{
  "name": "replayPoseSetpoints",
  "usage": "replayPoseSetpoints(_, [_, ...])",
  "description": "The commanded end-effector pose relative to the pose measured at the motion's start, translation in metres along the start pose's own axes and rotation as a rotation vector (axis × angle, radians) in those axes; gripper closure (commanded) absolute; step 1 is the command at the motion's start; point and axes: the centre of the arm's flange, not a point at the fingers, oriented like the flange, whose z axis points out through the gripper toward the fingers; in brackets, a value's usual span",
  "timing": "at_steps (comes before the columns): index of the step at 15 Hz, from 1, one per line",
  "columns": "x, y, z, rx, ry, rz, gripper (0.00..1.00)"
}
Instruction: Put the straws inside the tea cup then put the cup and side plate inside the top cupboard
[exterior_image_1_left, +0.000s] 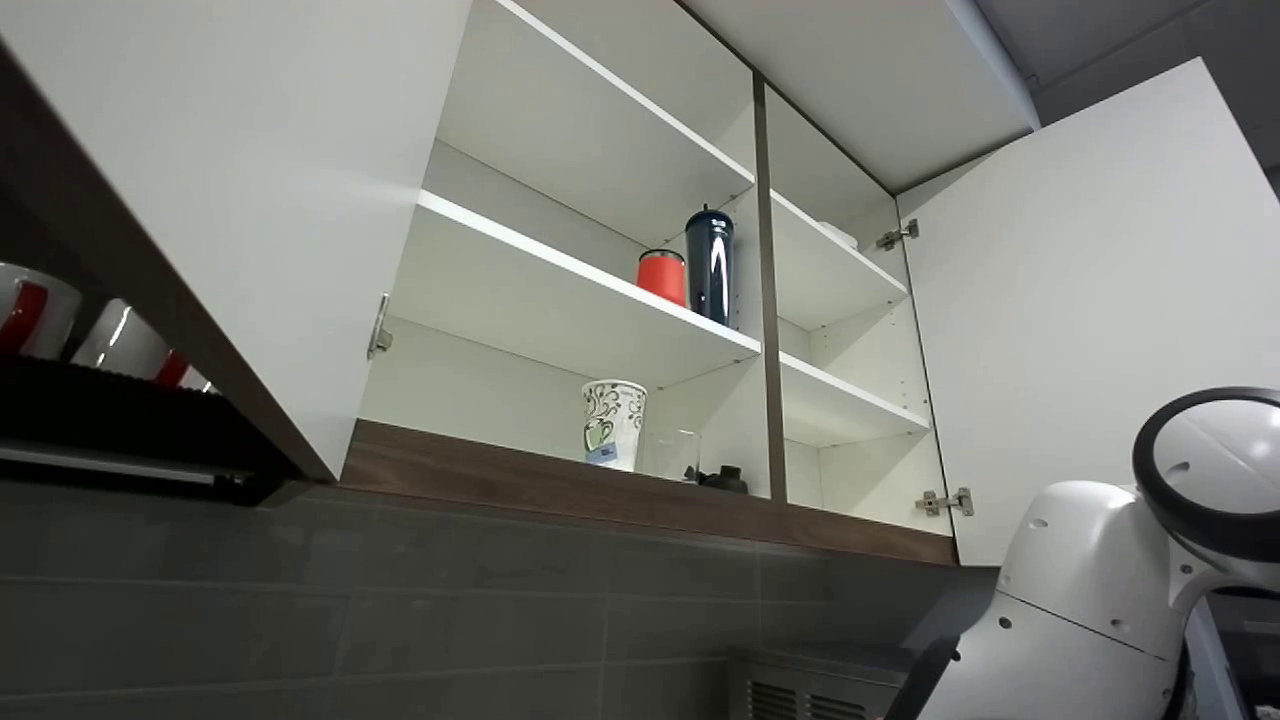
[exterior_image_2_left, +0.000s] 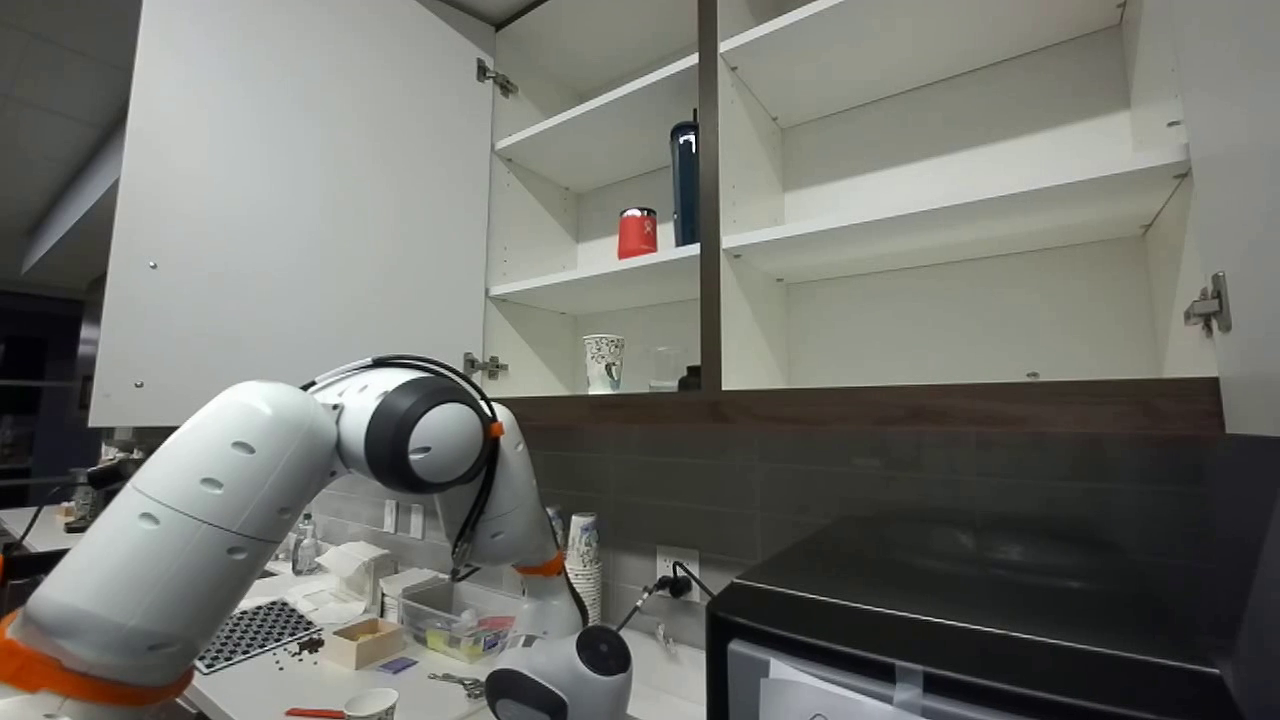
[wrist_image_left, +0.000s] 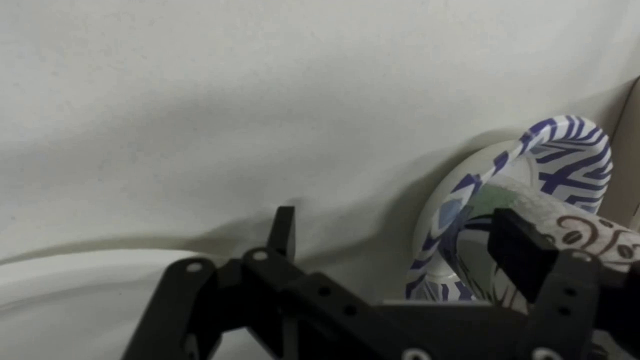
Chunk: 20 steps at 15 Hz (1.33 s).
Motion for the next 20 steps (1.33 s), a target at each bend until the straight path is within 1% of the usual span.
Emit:
replayPoseSetpoints(1, [0.001, 0.007, 0.005, -0.005, 0.023, 0.022, 0.30])
replayPoseSetpoints(2, [0.002, 0.008, 0.005, 0.003, 0.022, 0.024, 0.38])
replayPoseSetpoints(3, [0.003, 0.009, 0.005, 0.008, 0.021, 0.027, 0.48])
replayPoseSetpoints(4, [0.004, 0.010, 0.005, 0.013, 0.018, 0.035, 0.13])
replayPoseSetpoints(5, [0.004, 0.011, 0.005, 0.015, 0.013, 0.038, 0.12])
replayPoseSetpoints(6, [0.005, 0.012, 0.006, 0.018, 0.007, 0.038, 0.09])
replayPoseSetpoints(8, [0.006, 0.013, 0.007, 0.021, -0.003, 0.049, 0.00])
replayPoseSetpoints(12, [0.010, 0.012, 0.008, 0.028, -0.017, 0.090, 0.00])
replayPoseSetpoints(13, [0.010, 0.011, 0.008, 0.030, -0.017, 0.096, 0.07])
replayPoseSetpoints(14, [0.011, 0.011, 0.009, 0.034, -0.018, 0.102, 0.25])
replayPoseSetpoints(15, [0.012, 0.011, 0.009, 0.036, -0.019, 0.106, 0.30])
replayPoseSetpoints(20, [0.014, 0.010, 0.013, 0.044, -0.023, 0.129, 0.70])
